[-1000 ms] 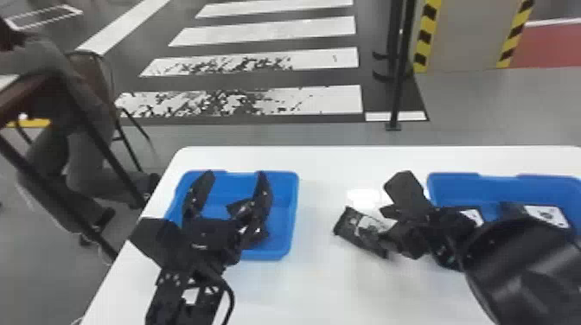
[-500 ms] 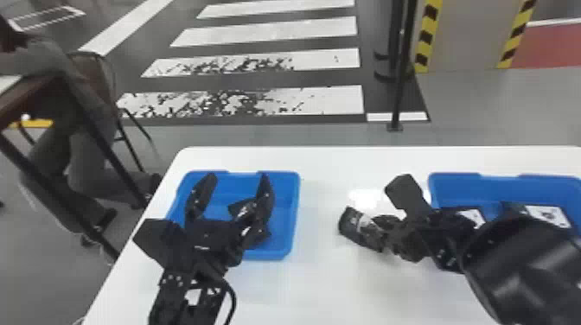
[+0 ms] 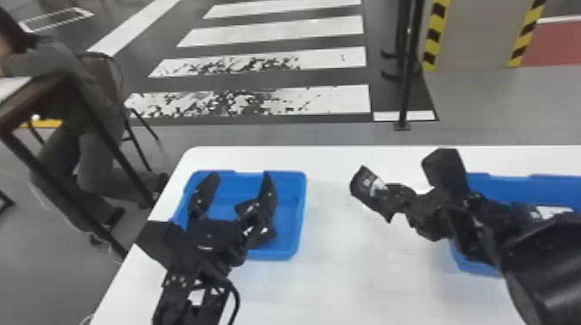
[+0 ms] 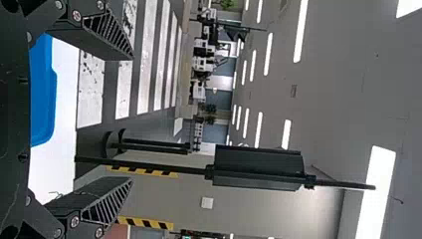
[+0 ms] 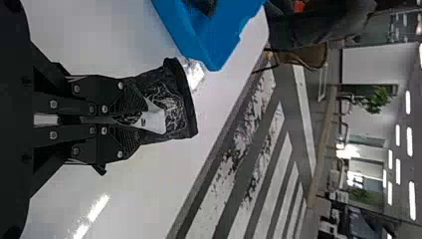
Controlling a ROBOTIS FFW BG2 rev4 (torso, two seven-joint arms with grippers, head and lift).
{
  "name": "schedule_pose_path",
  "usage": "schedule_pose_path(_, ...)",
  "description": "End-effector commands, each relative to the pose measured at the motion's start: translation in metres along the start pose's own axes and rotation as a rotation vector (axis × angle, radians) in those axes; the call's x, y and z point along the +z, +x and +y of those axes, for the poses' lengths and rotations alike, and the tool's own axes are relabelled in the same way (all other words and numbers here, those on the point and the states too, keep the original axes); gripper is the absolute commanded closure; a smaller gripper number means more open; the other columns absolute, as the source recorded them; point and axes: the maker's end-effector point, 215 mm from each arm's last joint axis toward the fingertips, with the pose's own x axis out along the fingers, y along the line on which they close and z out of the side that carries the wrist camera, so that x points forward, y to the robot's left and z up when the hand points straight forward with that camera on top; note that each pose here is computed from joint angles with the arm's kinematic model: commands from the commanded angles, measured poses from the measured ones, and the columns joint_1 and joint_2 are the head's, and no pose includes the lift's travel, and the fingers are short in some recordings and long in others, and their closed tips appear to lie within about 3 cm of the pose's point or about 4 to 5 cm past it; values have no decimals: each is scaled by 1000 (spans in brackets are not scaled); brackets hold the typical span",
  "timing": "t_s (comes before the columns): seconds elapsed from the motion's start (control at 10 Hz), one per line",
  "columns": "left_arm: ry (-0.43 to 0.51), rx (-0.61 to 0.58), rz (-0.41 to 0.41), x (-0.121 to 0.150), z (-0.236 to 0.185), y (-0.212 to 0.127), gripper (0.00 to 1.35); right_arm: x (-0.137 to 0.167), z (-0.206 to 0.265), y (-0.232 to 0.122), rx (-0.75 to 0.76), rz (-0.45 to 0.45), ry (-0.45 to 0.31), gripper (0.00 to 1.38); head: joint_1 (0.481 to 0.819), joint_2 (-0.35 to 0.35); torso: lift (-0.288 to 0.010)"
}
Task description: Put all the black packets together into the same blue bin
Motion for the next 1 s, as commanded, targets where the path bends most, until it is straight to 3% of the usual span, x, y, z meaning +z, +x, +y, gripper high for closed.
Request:
schedule_pose_path(0.0, 1, 5, -10, 3, 3, 0, 167, 40, -66, -72, -201, -112, 14, 1104, 695, 177, -110)
schedule_pose_path(0.1, 0, 14, -14, 4, 7, -3, 167, 28, -114, -116, -332, -107, 46, 1104, 695, 138, -110)
schedule_pose_path(0.3, 5, 22, -24, 7, 12, -6, 167, -17, -160, -167, -448, -32, 97, 1104, 695, 38, -110)
schedule_pose_path(0.5, 3, 16, -15, 4, 13, -5, 167, -69, -165, -198, -489, 64, 145, 1098, 695, -58, -110)
schedule_pose_path(0.7, 7, 18, -6, 2, 16, -6, 165, -109, -172, -211, -518, 117, 177, 969, 695, -98, -110)
schedule_pose_path(0.9, 17, 8, 5, -2, 14, -3, 165, -107, -182, -214, -534, 83, 174, 268, 695, -133, -110)
